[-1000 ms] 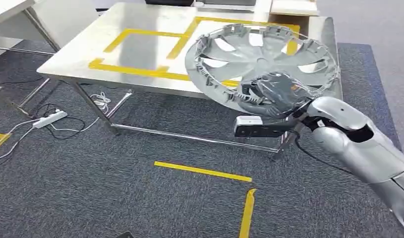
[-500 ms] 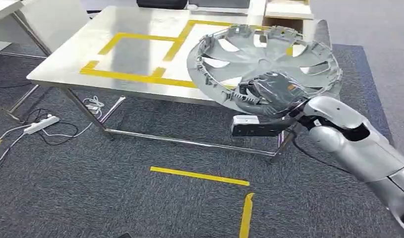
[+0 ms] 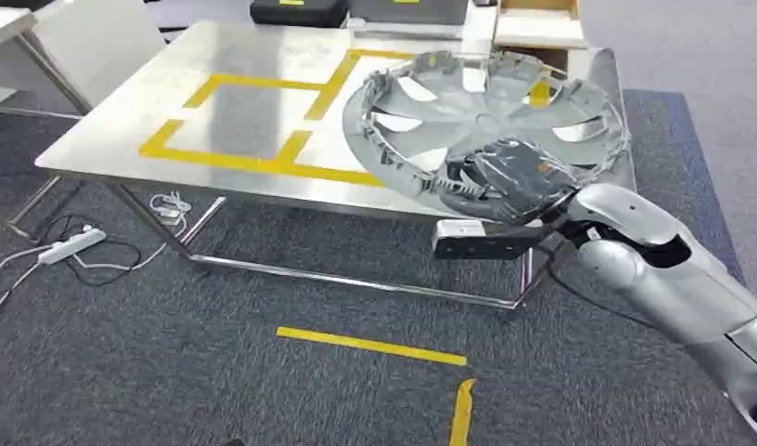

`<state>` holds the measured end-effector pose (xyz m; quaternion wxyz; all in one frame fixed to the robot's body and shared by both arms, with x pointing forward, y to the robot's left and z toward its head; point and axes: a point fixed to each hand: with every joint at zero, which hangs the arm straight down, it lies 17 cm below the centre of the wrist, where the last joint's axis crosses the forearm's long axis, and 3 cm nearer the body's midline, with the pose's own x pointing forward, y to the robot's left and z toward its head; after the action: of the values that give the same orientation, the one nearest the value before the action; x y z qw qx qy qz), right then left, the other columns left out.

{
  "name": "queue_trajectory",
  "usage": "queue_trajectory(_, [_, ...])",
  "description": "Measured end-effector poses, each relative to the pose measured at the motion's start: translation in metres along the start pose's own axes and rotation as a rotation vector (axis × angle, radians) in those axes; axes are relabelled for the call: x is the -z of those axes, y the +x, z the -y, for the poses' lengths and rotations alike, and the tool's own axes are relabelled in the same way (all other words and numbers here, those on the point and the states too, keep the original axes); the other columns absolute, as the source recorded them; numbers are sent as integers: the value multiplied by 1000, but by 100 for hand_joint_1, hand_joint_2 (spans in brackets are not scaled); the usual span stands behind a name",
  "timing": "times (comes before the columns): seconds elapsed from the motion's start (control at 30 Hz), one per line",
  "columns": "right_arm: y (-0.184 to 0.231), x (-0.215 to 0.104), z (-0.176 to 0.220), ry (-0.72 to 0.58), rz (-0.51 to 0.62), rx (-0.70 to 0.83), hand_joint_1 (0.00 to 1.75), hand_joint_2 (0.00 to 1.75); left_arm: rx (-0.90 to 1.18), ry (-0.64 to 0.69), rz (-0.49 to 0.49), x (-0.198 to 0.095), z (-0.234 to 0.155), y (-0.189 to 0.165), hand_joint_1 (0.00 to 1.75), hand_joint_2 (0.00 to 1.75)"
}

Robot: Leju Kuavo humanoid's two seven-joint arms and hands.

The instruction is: Take the parts from the cabinet and place them on the table.

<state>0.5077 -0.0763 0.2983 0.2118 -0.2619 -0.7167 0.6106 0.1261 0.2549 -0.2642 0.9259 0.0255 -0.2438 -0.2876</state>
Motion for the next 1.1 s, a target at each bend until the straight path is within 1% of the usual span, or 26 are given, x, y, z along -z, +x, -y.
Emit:
queue_trajectory(0.1, [2,3,3,-7,3,0,175,175,2,-2,7,1,0,4,0,175])
queue_trajectory(0.27, [24,13,-4,1,43,14,175,175,8,-9,4,0,2,2,0,175])
queue_trajectory(0.4, [36,17,-14,20,61,23,175,175,12,-6,-3,-1,0,-3,0,175])
queue_trajectory(0.47, [39,20,-13,18,66,24,175,175,15,-9,-6,-1,0,-4,0,175])
queue_trajectory(0.6, [50,28,-11,17,86,25,175,175,21,-13,7,1,0,5,0,175])
queue_trajectory(0.9, [81,40,-36,61,125,57,175,175,25,-24,11,3,7,14,0,175])
queue_trajectory(1.1, [94,48,-42,66,137,69,175,175,23,-25,11,4,8,18,0,175])
